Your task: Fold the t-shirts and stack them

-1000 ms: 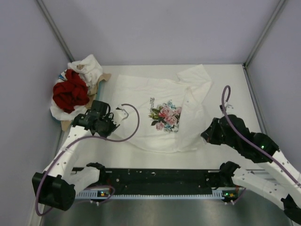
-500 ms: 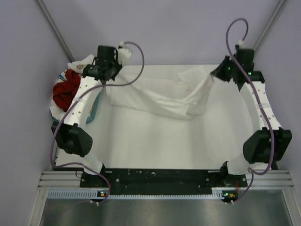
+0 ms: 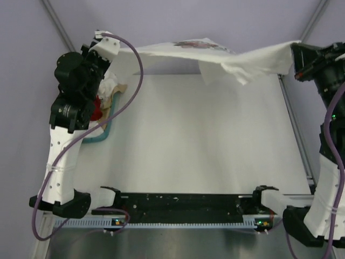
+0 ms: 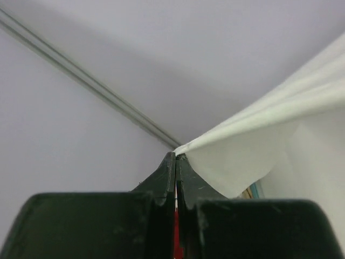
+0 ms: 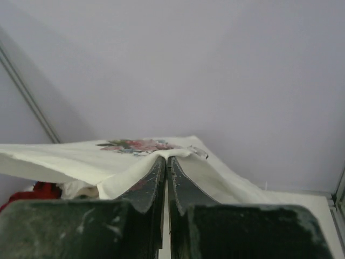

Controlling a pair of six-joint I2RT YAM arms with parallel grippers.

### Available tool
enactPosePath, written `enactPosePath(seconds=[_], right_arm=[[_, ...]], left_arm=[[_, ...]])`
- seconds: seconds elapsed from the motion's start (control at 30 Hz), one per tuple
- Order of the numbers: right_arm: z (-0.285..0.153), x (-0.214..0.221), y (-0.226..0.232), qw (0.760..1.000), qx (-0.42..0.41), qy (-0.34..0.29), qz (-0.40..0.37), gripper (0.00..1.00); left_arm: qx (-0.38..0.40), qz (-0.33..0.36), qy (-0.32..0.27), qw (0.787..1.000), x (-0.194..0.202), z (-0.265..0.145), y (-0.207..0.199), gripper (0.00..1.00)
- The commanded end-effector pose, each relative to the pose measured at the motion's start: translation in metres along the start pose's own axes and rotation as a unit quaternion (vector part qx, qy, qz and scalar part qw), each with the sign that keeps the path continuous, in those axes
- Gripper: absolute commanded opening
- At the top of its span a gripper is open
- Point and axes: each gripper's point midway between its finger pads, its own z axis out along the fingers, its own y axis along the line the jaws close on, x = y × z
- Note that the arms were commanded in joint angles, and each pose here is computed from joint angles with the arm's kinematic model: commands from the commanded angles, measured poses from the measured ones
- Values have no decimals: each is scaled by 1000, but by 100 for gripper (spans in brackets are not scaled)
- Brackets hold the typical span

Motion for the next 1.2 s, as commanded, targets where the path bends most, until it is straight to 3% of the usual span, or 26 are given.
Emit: enactPosePath(seconds=[0.0,0.13,0.23,0.4,0.47,0.57,0.67,0.77,0.93,1.17], right_arm=[[-20,118,-19,986,4,168,19,0],[-86,198,4,952,-46,295,63,0],[-144,246,11,925,-42,366,99,0],[-230,324,24,853,-18,481,201,0],[-258,346,25,823,7,521,228,0],[-281,364,18,801,39,551,230,0],[-287,382,13,787,52,568,236,0],[-275,399,10,789,51,557,255,0],[-223,418,-13,829,82,483,269,0],[-155,406,-51,883,147,353,274,0]], left_arm=[[81,55,85,992,62,-12,-45,0],[177,96,180,963,131,-57,-88,0],[253,111,258,926,193,-96,-128,0],[393,99,341,848,280,-175,-200,0],[416,87,366,828,301,-201,-214,0],[426,84,388,813,324,-227,-224,0],[417,86,401,811,339,-237,-226,0],[409,74,402,816,344,-237,-232,0],[377,72,396,834,353,-215,-237,0],[285,94,397,868,365,-158,-229,0]])
